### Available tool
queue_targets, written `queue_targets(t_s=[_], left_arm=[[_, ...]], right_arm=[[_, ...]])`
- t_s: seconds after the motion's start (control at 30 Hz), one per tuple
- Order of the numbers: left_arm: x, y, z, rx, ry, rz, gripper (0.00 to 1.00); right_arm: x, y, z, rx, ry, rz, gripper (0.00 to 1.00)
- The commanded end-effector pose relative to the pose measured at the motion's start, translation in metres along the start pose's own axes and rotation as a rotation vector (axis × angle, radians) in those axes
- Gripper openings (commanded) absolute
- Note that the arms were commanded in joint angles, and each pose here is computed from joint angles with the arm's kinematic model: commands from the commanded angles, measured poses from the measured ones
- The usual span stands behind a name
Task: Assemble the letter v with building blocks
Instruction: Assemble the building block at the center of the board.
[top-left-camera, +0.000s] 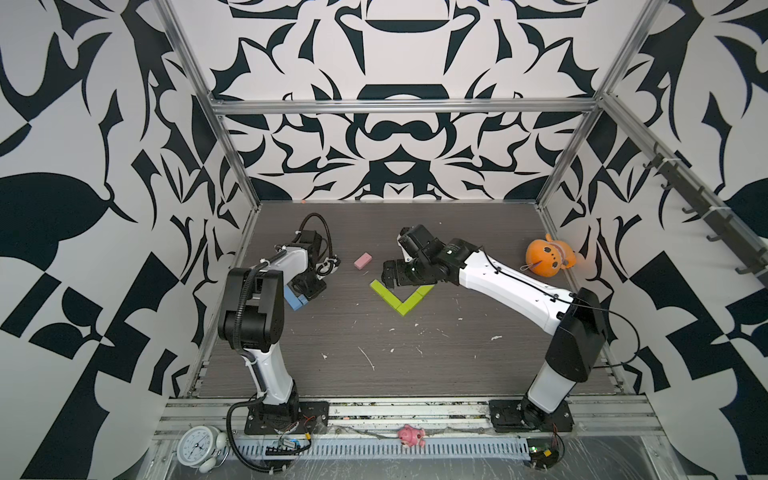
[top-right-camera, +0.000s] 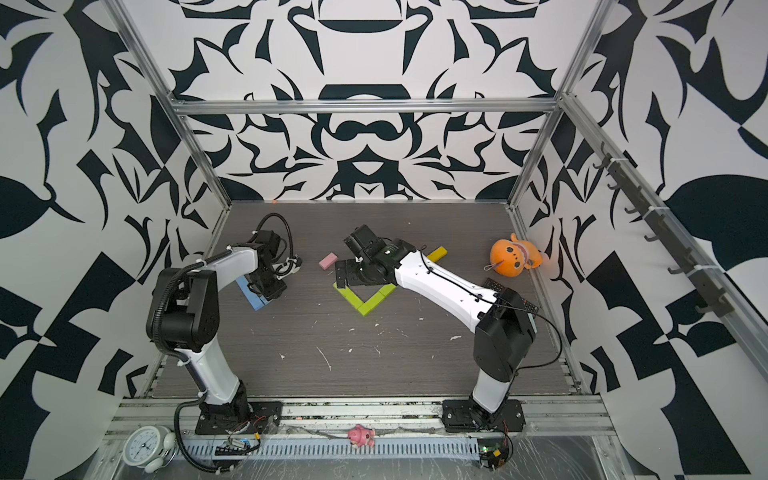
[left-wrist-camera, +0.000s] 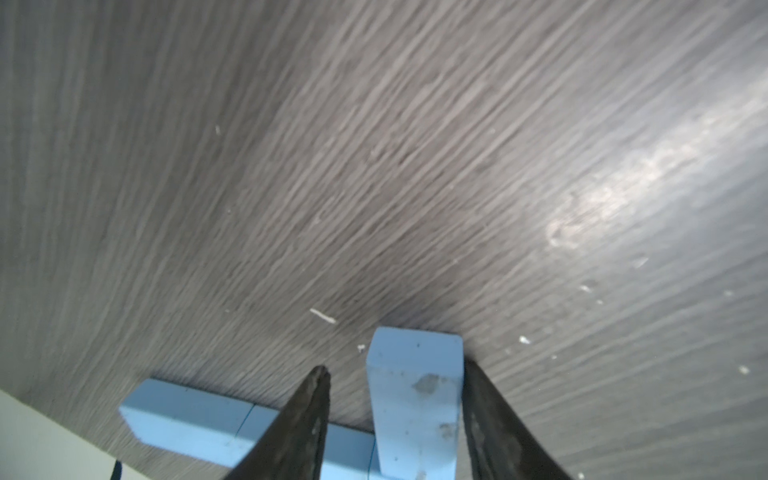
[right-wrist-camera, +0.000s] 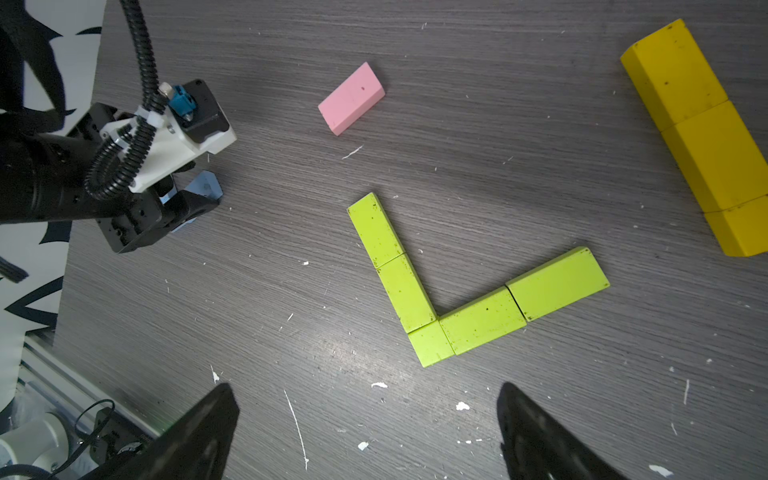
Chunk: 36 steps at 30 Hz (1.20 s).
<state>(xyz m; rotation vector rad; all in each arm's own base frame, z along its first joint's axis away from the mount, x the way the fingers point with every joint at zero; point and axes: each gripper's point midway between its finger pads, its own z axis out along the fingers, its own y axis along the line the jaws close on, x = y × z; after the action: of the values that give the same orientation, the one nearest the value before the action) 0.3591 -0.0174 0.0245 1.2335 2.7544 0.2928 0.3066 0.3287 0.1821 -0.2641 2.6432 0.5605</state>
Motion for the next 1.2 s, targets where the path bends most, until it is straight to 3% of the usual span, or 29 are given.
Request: queue_targets(t_s=[0.0,0.67,0.7,0.73,0.77,0.97,1.1,1.17], left_arm=[[0.007,-0.002,-0.006,-0.005,0.018,0.018,0.55],[-0.003,-0.014,-0.02,-0.001,-0.014,0.033,0.61],[-0.009,-0.014,-0.026,0.001,-0.034,0.022,0.66],[-0.015,-0.014,-0.035,-0.001,-0.057,0.01,0.79],[-0.021,-0.013,-0.041,-0.004,-0.072,0.008,1.0],[-0.068,0.016,-0.098,-0.125,-0.223,-0.105,0.99],[-0.105,0.039,-0.146,-0.167,-0.424,-0.256,0.99],[-0.123,0.044,-0.166,-0.158,-0.524,-0.264,0.99]], right_arm=[[-0.009,0.008,-0.012,-0.021,-0.046,0.002,0.99],[-0.009,0.008,-0.014,-0.023,-0.053,0.008,0.99],[-0.01,0.008,-0.015,-0.023,-0.054,0.008,0.99],[-0.011,0.009,-0.016,-0.029,-0.058,0.007,0.99],[-0.011,0.01,-0.017,-0.034,-0.059,0.0,0.99],[-0.03,-0.009,-0.037,0.032,-0.107,-0.057,0.99],[-0.05,-0.043,-0.063,0.095,-0.155,-0.037,0.99],[-0.056,-0.061,-0.075,0.135,-0.178,-0.027,0.99]])
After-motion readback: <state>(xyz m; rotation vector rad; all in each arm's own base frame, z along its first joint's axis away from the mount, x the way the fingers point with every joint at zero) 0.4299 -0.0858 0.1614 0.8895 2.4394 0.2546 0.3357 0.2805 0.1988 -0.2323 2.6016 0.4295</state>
